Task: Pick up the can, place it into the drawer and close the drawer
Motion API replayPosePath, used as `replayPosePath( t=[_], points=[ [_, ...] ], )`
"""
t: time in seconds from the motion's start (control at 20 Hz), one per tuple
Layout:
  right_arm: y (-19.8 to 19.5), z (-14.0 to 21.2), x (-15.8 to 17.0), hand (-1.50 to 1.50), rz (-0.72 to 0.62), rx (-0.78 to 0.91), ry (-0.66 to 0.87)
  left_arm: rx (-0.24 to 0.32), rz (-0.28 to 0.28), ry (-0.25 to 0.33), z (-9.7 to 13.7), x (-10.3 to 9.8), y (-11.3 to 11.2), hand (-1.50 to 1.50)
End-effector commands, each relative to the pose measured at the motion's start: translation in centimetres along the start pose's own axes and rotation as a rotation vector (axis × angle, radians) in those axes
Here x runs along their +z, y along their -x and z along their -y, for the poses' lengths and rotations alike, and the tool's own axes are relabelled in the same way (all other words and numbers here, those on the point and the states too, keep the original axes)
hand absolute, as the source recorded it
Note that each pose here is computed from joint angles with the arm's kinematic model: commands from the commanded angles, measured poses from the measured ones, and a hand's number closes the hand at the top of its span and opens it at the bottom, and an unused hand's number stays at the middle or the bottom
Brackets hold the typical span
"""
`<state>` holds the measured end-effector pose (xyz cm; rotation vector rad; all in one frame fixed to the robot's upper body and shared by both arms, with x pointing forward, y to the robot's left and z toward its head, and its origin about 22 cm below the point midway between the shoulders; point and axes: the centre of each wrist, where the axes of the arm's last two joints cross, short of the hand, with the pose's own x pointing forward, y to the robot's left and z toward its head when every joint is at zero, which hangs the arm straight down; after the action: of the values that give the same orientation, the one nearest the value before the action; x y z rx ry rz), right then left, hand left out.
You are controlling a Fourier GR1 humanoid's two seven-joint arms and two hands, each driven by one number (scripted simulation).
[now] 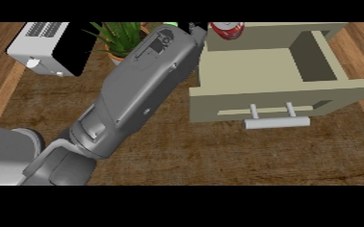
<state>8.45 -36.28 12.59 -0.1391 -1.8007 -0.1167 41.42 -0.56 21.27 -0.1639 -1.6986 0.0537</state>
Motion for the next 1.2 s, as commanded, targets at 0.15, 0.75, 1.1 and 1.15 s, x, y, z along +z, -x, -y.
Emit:
replayPosePath(
  t=[0.15,0.75,1.1,1.15],
  points=[
    [0.5,-1.0,-0.5,-1.5,0.006,-0.022,-0.003,-0.052,-0.01,-0.016,0.6,0.0,1.5,1.5],
    [-0.5,-0.2,-0.5,-1.5,-0.002,0.0,-0.039,-0.134,-0.035,-0.091,0.3,0.1,4.0,-1.5],
    [-0.5,-1.7,0.1,-1.5,0.009,-0.011,-0.005,-0.139,-0.054,-0.139,0.2,0.0,4.2,-1.5],
    [-0.8,-0.8,0.4,-1.5,0.014,0.0,-0.031,-0.135,-0.074,-0.125,-0.6,0.5,6.1,-1.5]
  ],
)
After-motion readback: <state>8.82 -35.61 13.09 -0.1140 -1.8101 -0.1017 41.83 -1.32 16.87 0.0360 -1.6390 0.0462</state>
